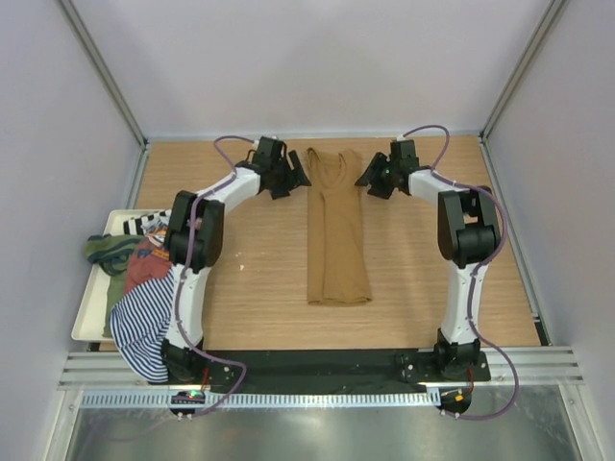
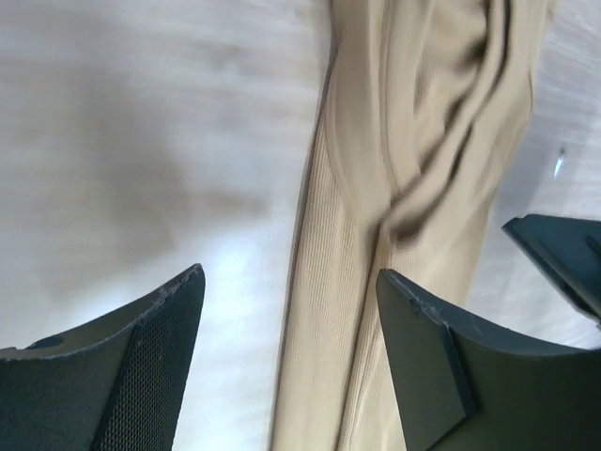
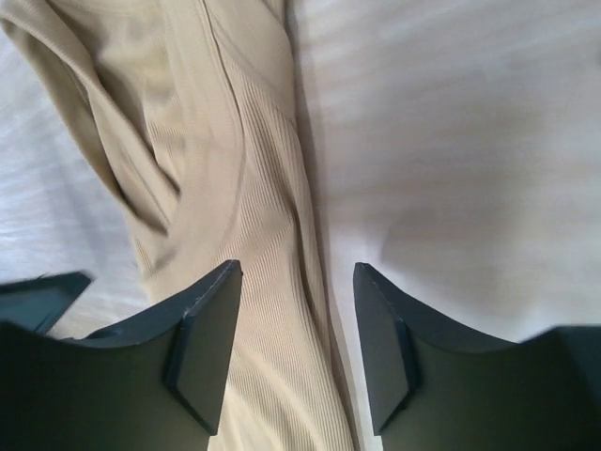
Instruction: Fold and stack the tank tops
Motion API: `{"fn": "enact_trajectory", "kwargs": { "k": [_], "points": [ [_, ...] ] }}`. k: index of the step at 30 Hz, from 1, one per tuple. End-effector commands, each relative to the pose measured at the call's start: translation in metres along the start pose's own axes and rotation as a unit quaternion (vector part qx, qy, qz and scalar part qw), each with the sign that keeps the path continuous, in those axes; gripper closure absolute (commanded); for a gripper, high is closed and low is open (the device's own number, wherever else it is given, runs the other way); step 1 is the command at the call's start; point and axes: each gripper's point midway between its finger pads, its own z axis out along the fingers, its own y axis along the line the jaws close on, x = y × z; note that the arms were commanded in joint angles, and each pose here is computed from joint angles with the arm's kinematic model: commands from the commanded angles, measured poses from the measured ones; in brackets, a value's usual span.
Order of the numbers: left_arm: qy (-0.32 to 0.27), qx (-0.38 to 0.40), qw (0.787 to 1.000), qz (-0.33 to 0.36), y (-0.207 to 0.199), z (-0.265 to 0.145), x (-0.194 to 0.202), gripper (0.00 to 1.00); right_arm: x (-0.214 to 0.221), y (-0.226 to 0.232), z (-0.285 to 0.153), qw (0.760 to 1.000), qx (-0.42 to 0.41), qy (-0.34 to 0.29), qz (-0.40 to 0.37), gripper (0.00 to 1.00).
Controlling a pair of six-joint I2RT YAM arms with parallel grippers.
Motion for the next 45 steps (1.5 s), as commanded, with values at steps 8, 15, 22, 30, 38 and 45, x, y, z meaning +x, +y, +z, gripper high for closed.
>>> {"fn": "enact_trajectory", "kwargs": {
  "k": [8, 15, 22, 30, 38, 45],
  "points": [
    [-0.021, -0.015, 0.996, 0.083, -0.02, -0.143, 0.09, 0.25, 0.08, -0.02, -0.133, 0.992, 0.093, 0.041, -0.075, 0.37],
    [0.035, -0.038, 0.995, 0.089, 0.012, -0.173, 0.181, 0.27, 0.168, -0.038, -0.195, 0.985, 0.098, 0.072, -0.119, 0.43],
    [0.061, -0.041, 0.993, 0.097, 0.028, -0.177, 0.243, 0.3, 0.232, -0.058, -0.211, 0.983, 0.073, 0.118, -0.121, 0.43],
    [0.062, -0.002, 0.993, 0.098, 0.021, -0.174, 0.264, 0.3, 0.256, -0.055, -0.209, 0.982, 0.022, 0.142, -0.125, 0.41],
    [0.089, 0.015, 0.993, 0.079, 0.016, -0.16, 0.279, 0.44, 0.261, -0.054, -0.203, 0.98, 0.015, 0.158, -0.123, 0.47],
    [0.093, 0.021, 0.994, 0.053, 0.022, -0.163, 0.287, 0.55, 0.264, -0.052, -0.206, 0.98, 0.008, 0.161, -0.118, 0.63]
  ]
}}
